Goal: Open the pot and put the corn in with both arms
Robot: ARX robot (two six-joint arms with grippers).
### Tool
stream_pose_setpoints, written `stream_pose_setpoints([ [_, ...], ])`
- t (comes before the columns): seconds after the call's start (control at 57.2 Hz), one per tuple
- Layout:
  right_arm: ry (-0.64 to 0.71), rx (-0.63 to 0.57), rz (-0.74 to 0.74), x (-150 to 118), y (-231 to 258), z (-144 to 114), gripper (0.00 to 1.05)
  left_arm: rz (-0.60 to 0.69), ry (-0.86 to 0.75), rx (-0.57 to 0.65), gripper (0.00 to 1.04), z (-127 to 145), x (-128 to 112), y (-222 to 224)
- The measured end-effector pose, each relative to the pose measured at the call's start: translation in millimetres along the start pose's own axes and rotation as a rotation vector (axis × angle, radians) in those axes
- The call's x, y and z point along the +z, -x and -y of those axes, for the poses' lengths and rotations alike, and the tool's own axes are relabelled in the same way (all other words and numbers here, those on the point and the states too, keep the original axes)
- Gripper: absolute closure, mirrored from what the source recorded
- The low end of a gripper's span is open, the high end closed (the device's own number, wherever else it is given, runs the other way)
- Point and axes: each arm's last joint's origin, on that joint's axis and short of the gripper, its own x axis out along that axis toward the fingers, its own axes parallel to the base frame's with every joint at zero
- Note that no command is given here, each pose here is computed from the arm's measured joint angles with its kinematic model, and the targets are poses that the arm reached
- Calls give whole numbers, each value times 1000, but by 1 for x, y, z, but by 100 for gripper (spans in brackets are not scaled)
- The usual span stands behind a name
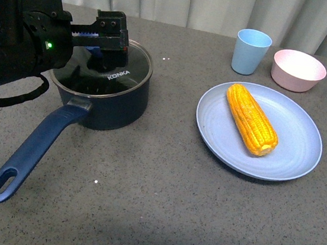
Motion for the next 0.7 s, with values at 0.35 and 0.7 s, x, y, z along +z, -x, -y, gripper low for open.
stream_pose_setpoints([
  [0.35, 0, 0, 0, 0, 0, 0, 9, 1, -30, -3, 7, 0, -3, -21],
  [0.7, 0, 0, 0, 0, 0, 0, 9, -14, -30, -7, 41, -1, -8, -26],
])
